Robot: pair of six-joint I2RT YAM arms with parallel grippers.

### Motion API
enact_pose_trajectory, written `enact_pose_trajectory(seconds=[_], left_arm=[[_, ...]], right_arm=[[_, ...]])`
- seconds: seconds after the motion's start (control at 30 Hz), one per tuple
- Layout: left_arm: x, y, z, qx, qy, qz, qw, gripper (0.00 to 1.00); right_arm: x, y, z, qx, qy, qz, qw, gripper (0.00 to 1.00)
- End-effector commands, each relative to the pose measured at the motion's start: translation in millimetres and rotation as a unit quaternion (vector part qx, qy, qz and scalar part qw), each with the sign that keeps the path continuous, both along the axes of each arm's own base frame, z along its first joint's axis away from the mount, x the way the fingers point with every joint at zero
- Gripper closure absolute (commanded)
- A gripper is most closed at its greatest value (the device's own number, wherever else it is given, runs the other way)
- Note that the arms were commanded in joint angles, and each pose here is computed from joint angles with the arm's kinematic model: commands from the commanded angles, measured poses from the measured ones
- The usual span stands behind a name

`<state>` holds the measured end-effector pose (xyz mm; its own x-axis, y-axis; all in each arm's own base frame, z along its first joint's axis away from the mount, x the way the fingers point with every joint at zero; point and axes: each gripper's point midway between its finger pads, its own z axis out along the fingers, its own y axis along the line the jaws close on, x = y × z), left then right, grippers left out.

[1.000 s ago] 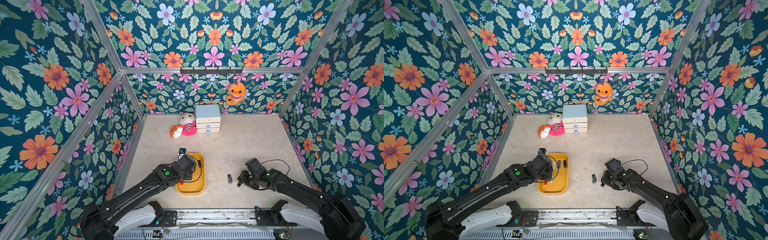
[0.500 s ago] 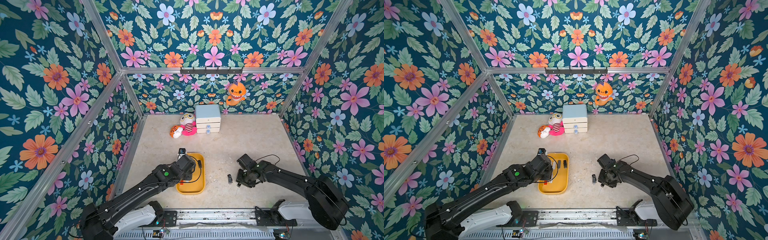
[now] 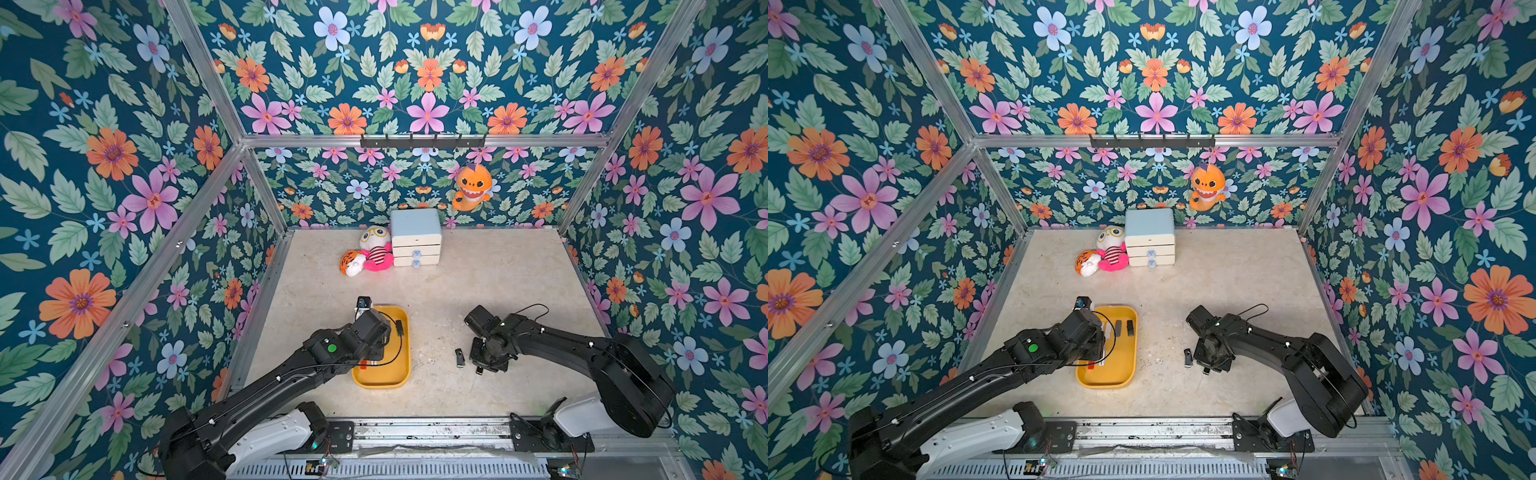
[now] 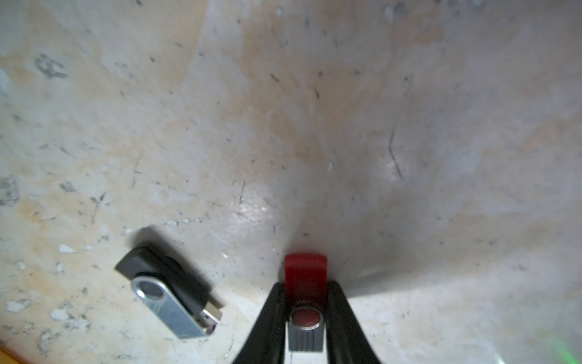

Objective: Put the usb flash drive into the storage box
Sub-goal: Pick up the USB flash from the center of the board.

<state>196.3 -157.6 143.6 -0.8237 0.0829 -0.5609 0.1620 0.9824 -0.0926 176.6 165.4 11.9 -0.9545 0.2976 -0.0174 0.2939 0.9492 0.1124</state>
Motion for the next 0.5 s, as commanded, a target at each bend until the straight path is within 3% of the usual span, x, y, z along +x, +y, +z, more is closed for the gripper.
enact_pose_trajectory(seconds=[0.0,0.27,0.47], left_arm=[[2.1,0.9,1.9,0.0,-0.007,0.003,1.0,0.38],[2.7,3.2,4.6,0.0,-0.012,0.009,1.0,0.38],[4.8,13.0,19.5,-0.013,-0.042,0.03,0.999,0.38]], right_arm=[[1.2,0.3,0.6,-0.002,-0.003,0.01,1.0,0.81],[22.1,22.8,56.0,0.06,-0.078,0.04,0.994,0.85],[31.5,89.1,114.1,0.152,-0.123,0.083,0.977,0.85]])
